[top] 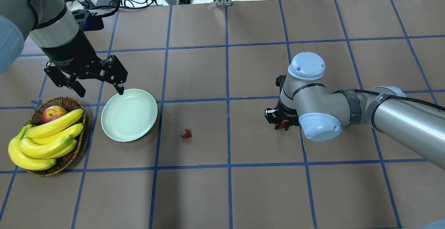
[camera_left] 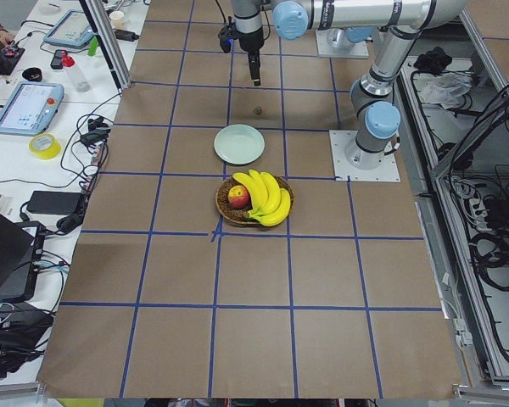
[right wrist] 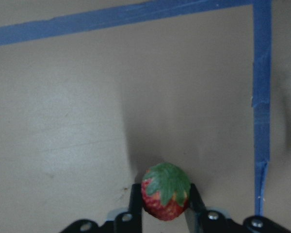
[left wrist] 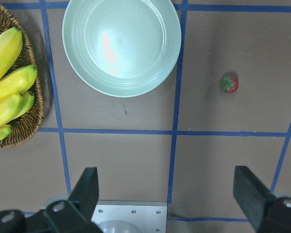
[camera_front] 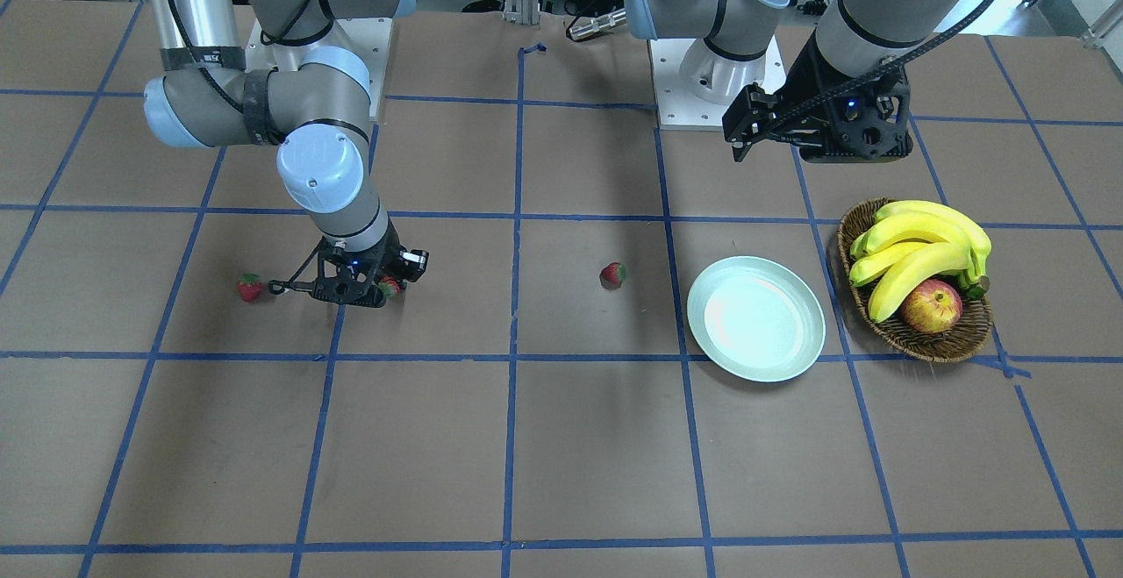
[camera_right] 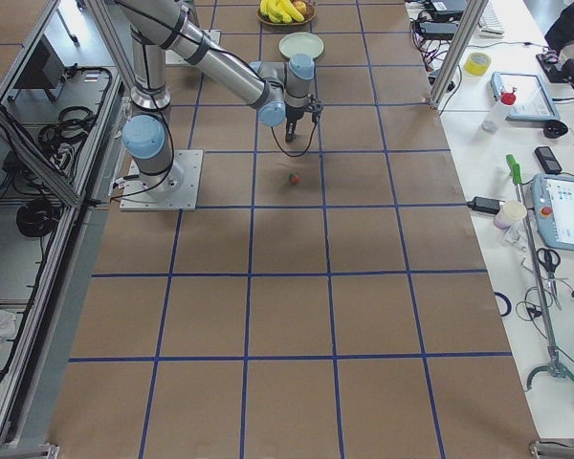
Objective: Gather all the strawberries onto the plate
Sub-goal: 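Move the right gripper to the next strawberry and grasp it, then carry the strawberry and release it beside the first one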
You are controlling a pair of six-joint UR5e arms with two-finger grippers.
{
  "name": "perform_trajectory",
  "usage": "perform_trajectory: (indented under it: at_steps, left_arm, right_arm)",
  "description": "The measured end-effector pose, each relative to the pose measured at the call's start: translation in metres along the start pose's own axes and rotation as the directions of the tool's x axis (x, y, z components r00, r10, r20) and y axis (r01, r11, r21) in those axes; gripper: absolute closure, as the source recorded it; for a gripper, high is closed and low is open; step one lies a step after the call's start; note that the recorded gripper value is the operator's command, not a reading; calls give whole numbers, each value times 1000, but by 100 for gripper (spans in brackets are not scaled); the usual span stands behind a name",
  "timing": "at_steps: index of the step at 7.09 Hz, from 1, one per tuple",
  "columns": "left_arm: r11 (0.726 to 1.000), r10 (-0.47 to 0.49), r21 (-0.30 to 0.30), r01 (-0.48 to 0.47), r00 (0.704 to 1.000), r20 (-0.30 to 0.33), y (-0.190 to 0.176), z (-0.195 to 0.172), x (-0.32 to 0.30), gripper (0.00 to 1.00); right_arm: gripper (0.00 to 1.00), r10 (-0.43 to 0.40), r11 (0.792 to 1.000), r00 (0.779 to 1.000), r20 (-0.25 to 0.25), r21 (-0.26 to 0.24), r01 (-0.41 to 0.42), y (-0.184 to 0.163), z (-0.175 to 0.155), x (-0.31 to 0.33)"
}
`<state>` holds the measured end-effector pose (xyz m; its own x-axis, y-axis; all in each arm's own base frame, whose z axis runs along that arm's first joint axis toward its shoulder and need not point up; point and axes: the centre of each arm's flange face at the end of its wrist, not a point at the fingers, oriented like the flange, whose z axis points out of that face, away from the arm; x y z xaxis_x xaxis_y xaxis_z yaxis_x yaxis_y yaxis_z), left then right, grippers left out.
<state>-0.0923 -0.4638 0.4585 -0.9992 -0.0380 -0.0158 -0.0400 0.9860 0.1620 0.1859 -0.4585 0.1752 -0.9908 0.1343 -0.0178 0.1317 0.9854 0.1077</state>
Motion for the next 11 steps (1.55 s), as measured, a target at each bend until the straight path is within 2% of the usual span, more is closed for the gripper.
perform_trajectory:
  at_steps: [1,2,3,4,5,6,7,8,11]
  left_arm:
    - [1000,1,-4,-1,1000,12,0,2,-1,0]
    - [1000,5,-9,-5,1000,29,0,4,-3,0]
    - [1000,8,-10,-7,999,36,0,5,-4,0]
    - [1000,9,-9,-9,999,39,-1,5,-4,0]
    - [1000,11,-9,-10,999,40,-1,5,-3,0]
    - [1000,11,-6,-11,999,40,-2,5,-4,0]
    - [1000,11,-3,-11,999,40,-2,5,-4,0]
    - [1000,10,0,-10,999,40,-3,5,-4,0]
    - [1000,9,17,-9,999,41,-6,5,-4,0]
  right_arm:
    - [100,5,1000,1000,5,7,-5,-2,-4,-1]
    - [100,32,999,999,33,14,-33,-5,-14,-10]
    - [100,84,996,992,92,6,-85,-2,-25,-36]
    - [100,159,987,972,173,-26,-156,8,-35,-80]
    - [100,242,970,940,241,-79,-230,18,-38,-125]
    - [100,303,952,913,272,-126,-278,23,-33,-162]
    - [25,334,941,902,272,-159,-300,27,-20,-188]
    - [0,346,935,899,268,-174,-308,29,-12,-199]
    - [0,352,932,897,268,-188,-310,32,-9,-205]
